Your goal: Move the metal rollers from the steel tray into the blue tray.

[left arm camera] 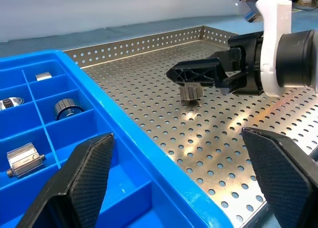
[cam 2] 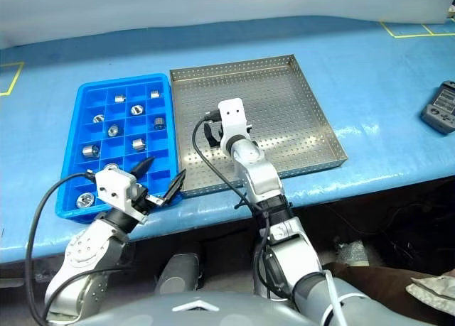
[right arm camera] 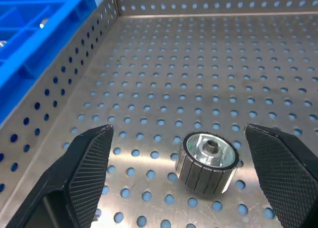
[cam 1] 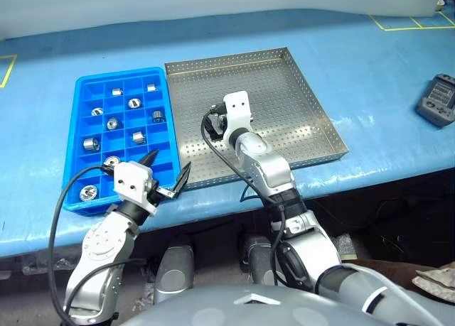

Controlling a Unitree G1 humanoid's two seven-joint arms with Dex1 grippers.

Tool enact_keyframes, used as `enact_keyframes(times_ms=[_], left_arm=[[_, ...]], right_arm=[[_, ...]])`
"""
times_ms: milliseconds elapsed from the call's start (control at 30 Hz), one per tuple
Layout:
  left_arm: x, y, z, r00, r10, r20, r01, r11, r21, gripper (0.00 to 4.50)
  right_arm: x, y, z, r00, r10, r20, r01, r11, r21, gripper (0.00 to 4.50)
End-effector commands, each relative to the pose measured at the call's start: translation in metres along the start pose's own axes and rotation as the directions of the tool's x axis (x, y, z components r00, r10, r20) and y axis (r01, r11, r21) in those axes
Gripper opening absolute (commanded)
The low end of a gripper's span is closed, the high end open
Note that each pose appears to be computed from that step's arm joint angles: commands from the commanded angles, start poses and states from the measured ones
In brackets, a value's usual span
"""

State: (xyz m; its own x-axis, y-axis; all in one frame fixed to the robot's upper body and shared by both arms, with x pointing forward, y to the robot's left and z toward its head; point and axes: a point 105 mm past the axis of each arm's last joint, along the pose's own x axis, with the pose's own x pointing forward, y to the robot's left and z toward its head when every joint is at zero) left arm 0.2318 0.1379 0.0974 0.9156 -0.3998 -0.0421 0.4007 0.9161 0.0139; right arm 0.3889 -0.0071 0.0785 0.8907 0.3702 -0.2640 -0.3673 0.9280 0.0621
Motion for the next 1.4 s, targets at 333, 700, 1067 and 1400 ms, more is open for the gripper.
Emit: enact_keyframes(times_ms=[333, 700, 1067, 1400], left_arm=[[0.003, -0.010, 0.005, 0.999, -0.005, 0.042, 0.005, 1.000, -0.014, 4.50], [-0.004, 0.010, 0.007, 0.993, 0.107, 0.048, -0.108, 0.994, 0.009, 4.50], [-0.035, 0.042, 0.009, 0.956, 0.290, 0.041, -0.291, 0.956, 0.046, 4.50], [-0.046, 0.038, 0.007, 0.950, 0.310, 0.030, -0.311, 0.950, 0.033, 4.50]], right_arm=[[0.023, -0.013, 0.001, 0.999, -0.035, 0.027, 0.034, 0.999, 0.006, 3.24], [0.014, 0.026, 0.034, 0.986, 0.110, 0.129, -0.106, 0.994, -0.037, 1.86], [-0.031, 0.131, 0.085, 0.850, 0.473, 0.233, -0.444, 0.880, -0.168, 1.86], [-0.044, 0.154, 0.028, 0.805, 0.591, 0.043, -0.577, 0.798, -0.172, 1.86]])
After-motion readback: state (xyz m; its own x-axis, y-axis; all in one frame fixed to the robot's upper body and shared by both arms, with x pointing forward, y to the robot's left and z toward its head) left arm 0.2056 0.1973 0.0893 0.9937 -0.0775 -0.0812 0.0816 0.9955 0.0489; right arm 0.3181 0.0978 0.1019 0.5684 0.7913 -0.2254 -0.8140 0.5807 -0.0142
